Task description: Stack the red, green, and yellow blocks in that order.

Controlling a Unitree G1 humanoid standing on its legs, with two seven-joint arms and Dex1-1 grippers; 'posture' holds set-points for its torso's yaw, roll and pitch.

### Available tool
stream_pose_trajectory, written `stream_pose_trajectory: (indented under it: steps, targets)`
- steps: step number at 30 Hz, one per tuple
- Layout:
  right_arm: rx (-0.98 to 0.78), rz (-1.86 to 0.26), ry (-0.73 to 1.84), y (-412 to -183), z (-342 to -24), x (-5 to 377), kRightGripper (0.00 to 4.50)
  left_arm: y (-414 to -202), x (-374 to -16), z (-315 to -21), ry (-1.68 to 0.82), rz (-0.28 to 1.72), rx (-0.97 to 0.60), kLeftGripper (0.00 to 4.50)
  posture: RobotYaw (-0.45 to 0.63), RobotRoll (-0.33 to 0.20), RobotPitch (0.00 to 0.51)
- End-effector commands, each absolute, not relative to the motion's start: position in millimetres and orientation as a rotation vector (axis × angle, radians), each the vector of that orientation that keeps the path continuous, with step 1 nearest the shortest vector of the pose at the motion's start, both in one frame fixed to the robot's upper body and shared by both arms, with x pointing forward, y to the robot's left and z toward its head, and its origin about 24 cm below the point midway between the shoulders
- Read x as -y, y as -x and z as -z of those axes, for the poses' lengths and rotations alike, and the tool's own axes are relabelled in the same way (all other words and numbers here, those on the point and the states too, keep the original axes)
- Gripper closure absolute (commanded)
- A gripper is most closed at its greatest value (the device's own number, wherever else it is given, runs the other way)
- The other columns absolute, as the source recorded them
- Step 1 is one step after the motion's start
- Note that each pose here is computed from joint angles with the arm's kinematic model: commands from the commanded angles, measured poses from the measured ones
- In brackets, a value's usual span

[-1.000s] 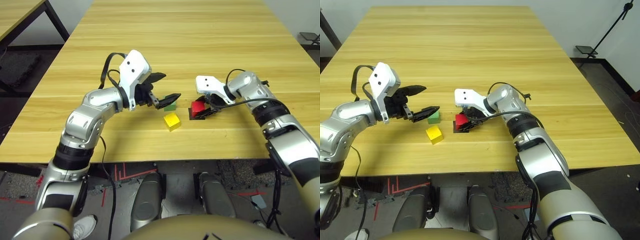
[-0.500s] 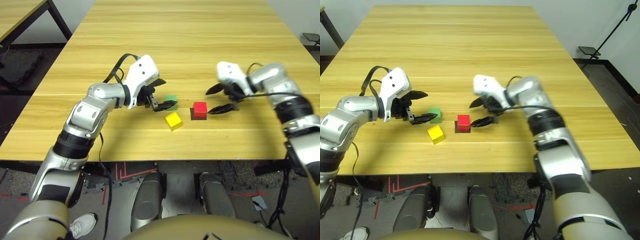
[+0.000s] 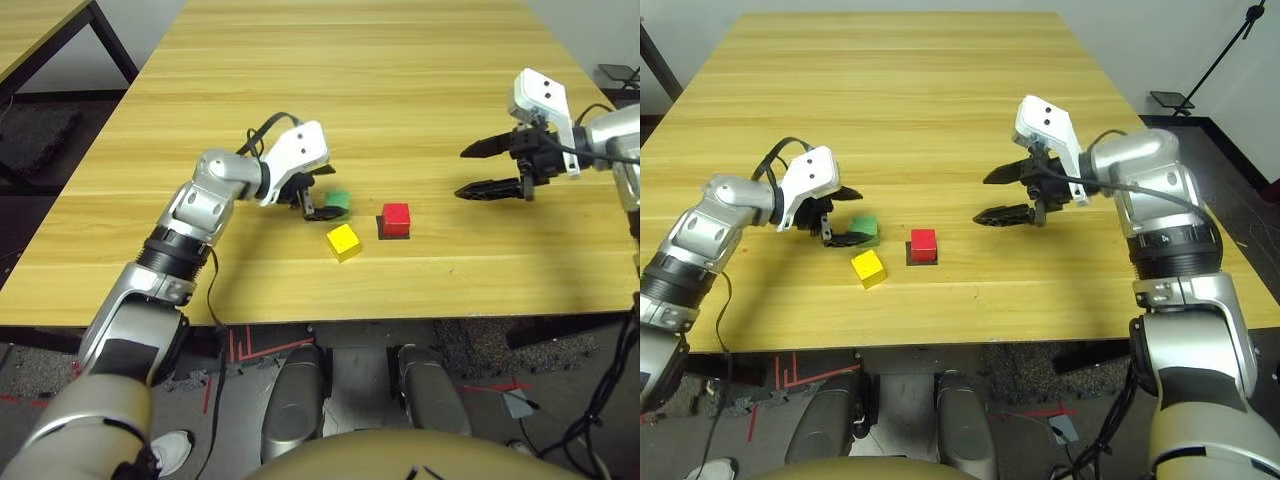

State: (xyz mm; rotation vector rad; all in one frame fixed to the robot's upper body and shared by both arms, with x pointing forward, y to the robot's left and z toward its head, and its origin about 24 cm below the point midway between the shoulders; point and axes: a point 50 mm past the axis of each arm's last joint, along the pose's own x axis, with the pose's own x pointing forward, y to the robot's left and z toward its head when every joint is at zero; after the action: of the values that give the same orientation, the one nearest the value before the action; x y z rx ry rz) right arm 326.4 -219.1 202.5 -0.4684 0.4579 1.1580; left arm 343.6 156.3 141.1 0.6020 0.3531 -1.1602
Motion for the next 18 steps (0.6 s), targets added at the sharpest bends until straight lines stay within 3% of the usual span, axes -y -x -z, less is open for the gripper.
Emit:
stream_pose_trajectory:
  steps: [1, 16, 18]
  targets:
    - [-0.424, -1.12, 0.434, -322, -205, 225, 0.02, -350, -154, -137, -0.625, 1.171, -0.371, 0.0, 0.18, -0.117, 0.041]
    - [-0.423, -1.101, 0.388, -315, -197, 227, 0.02, -355, -146, -112, -0.599, 1.26, -0.433, 0.0, 0.15, -0.104, 0.047]
    - [-0.423, -1.099, 0.384, -315, -197, 227, 0.0, -356, -144, -110, -0.585, 1.252, -0.427, 0.38, 0.15, -0.103, 0.047]
